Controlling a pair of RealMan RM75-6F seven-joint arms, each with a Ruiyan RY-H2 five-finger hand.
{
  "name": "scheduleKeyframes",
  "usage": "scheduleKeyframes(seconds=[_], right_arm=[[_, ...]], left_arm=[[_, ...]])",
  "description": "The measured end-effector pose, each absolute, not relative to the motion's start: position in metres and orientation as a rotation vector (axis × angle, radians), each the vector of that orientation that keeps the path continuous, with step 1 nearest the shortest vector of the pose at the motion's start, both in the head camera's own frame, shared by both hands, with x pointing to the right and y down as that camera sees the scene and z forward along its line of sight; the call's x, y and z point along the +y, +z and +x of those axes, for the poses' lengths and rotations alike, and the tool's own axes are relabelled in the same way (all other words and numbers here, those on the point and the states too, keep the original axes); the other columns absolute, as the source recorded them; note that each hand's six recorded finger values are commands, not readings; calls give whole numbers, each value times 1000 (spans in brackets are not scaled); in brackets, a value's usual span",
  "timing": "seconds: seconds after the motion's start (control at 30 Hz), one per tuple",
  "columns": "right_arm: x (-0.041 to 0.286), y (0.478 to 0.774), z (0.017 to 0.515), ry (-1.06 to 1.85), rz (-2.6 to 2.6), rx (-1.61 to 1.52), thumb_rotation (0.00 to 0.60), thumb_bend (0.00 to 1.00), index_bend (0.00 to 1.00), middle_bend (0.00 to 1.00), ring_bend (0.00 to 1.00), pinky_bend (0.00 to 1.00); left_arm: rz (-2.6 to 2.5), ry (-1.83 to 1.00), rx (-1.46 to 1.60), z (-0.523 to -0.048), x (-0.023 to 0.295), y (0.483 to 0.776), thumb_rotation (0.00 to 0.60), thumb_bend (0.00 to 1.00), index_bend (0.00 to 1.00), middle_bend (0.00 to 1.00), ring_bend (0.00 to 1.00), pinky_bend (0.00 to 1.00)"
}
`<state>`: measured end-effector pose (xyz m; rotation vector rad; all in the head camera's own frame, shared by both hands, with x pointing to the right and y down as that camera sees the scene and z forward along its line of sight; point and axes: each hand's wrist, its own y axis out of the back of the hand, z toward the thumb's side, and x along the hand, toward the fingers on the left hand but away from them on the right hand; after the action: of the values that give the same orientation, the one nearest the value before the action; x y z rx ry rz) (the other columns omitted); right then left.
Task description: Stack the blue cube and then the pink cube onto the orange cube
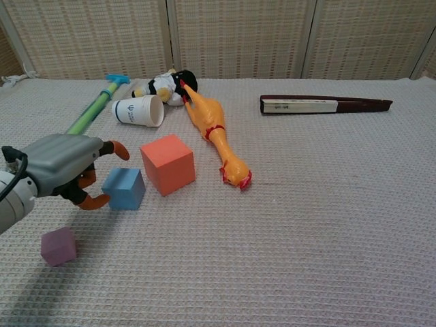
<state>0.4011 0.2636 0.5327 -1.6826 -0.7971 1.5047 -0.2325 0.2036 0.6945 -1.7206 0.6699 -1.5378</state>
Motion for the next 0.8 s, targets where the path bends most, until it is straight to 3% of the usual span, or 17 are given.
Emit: scheduleKeyframes(seconds=[0.23,0.47,0.8], right_arm=[[261,532,404,1511,-1682,-805,600,115,0,0,0,0],[260,531,405,1509,-1684,-808,600,115,0,0,0,0],[261,530,406,1510,-1684,-808,600,115,0,0,0,0]], left_arm=[[-1709,-1562,660,-231,202,705,600,328,225,1000,1000,1000],[-1706,-1548,667,-224,201,709,600,327,351,1000,1000,1000],[-1690,-1535,695,-225,198,706,600,325,442,1000,1000,1000]])
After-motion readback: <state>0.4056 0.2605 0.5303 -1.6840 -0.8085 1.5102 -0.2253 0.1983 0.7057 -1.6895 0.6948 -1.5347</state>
